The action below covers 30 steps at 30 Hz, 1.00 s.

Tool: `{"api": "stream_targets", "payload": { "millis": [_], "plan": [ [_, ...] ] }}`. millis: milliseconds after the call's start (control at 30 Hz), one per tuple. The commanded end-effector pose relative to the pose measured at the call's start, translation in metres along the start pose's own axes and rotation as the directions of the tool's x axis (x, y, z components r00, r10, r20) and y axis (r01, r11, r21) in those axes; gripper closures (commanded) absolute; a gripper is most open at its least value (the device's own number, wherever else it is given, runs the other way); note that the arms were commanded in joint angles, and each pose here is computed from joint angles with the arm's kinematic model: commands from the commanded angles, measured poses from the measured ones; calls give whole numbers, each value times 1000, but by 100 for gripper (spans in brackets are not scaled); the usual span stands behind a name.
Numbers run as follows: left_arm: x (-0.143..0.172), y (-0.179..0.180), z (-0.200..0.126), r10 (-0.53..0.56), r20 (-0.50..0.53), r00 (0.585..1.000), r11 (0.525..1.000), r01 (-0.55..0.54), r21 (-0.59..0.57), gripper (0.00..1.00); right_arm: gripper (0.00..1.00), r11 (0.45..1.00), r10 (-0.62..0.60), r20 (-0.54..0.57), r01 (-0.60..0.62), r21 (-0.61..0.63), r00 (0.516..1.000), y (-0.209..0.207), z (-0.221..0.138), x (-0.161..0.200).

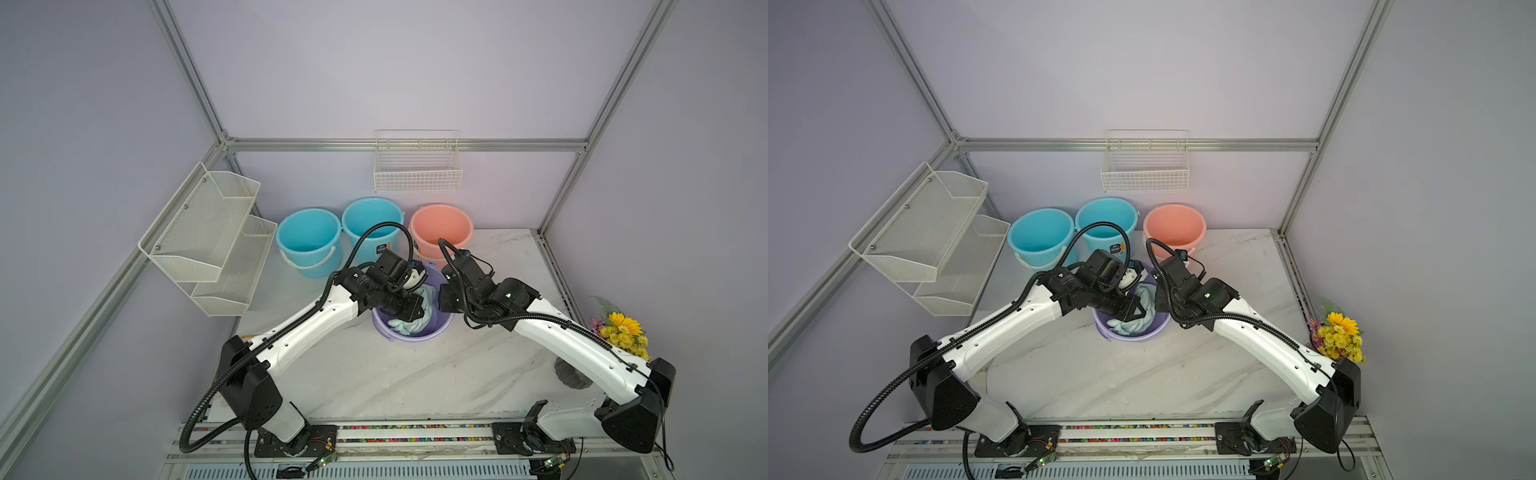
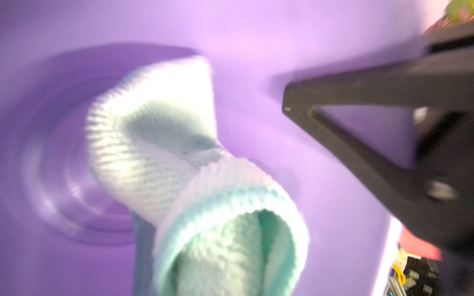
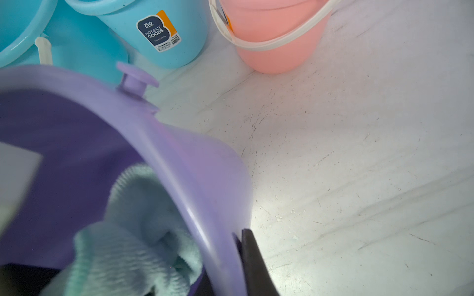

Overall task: Wipe the inside of the bucket with a cloth
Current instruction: Wipe the dirt from the inside of the bucket.

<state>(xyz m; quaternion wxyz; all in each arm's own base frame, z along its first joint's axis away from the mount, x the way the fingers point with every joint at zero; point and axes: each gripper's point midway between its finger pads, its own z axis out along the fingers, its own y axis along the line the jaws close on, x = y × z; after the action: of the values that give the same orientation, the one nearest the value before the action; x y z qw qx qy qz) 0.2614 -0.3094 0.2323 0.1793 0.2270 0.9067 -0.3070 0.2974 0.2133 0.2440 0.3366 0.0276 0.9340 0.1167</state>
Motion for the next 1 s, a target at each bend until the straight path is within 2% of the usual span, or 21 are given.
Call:
{"api": "stream_targets", "payload": {
  "millis": [0,100,200,467,633,800,967],
  "plan": [
    [-11,-12,-19,-48,39,998,995,44,89,100,100,999,30,58,-28,-41,998,9,-11,-16],
    [-11,-36,-19,-52,21,998,971,46,236,100,100,999,31,58,-29,-43,998,9,-11,-17],
    [-7,-53,-20,-61,-17,998,941,63,332,100,100,999,31,62,-28,-43,998,10,-11,-19],
    [1,-66,-15,-71,-77,995,897,97,431,100,100,998,30,61,-27,-49,998,11,-11,-20],
    [18,-54,15,-93,-156,983,905,148,398,100,100,998,33,64,-30,-54,997,12,-13,-21],
    [29,-23,50,-163,-195,967,939,212,270,100,100,997,37,62,-32,-69,997,16,-15,-23],
    [34,2,80,-229,-199,953,949,264,171,100,100,996,36,60,-31,-85,998,19,-16,-23]
  ]
}}
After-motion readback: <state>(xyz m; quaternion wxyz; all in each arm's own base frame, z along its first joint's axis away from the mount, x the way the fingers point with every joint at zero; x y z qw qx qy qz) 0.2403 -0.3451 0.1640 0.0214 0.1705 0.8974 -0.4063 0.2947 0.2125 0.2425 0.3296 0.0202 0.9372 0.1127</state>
